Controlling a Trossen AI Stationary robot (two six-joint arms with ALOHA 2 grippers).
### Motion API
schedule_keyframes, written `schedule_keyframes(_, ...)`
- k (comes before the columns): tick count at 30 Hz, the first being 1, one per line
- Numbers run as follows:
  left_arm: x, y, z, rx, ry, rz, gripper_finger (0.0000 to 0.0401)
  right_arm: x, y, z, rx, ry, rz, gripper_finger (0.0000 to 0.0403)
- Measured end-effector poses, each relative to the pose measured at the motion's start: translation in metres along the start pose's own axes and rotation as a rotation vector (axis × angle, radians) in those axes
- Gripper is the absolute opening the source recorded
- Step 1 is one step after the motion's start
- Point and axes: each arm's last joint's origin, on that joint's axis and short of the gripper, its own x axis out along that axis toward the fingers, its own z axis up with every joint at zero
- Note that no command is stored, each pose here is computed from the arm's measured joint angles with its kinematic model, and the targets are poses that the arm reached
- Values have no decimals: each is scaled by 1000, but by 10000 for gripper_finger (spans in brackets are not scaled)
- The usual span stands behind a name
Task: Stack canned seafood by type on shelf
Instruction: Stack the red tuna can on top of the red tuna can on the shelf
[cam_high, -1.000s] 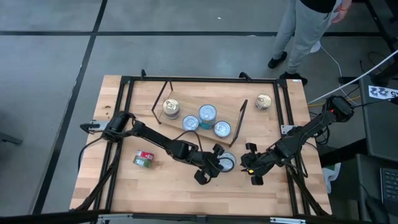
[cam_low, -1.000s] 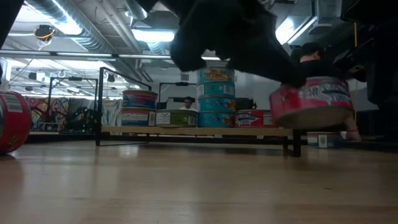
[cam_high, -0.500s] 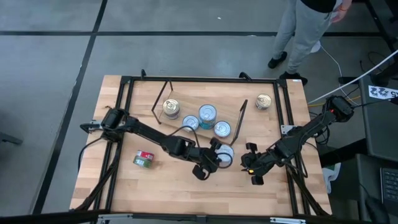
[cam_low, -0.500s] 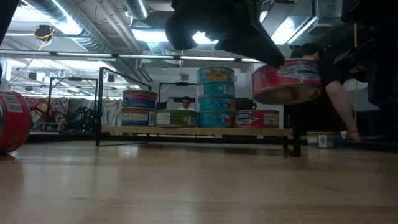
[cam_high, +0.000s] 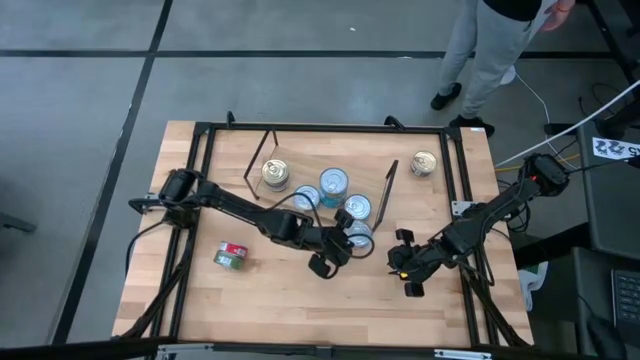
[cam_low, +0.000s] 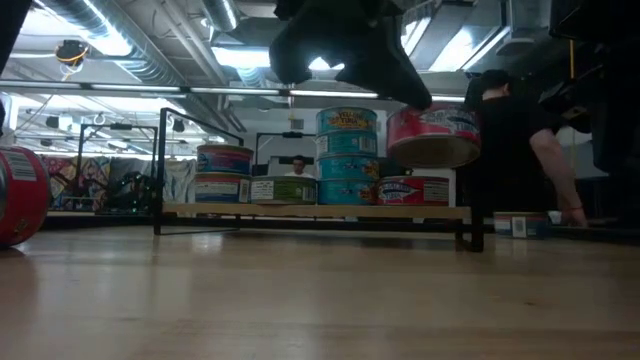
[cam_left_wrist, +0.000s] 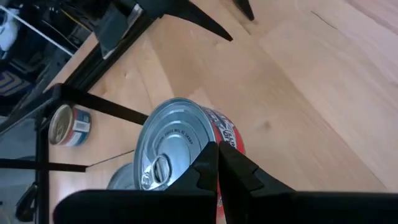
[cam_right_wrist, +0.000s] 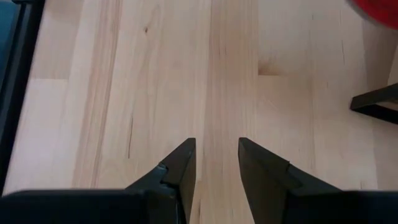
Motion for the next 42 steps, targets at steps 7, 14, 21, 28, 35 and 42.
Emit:
schedule_keyframes(7,-3,12,-3,15,17,57,0,0,0,0,0,0,0,121)
schedule_keyframes(14,1,25,-11,8,41,76,0,0,0,0,0,0,-1,121)
schedule_keyframes(21,7,44,-24,-13,69,105,0,0,0,0,0,0,-1,121)
schedule_keyframes(28,10,55,-33,-34,88,121,0,0,0,0,0,-1,-1,121)
schedule_keyframes(35,10,57,-34,-55,74,103,0,0,0,0,0,-1,-1,121)
schedule_keyframes(42,17,56,-38,-61,86,99,0,0,0,0,0,-1,-1,121)
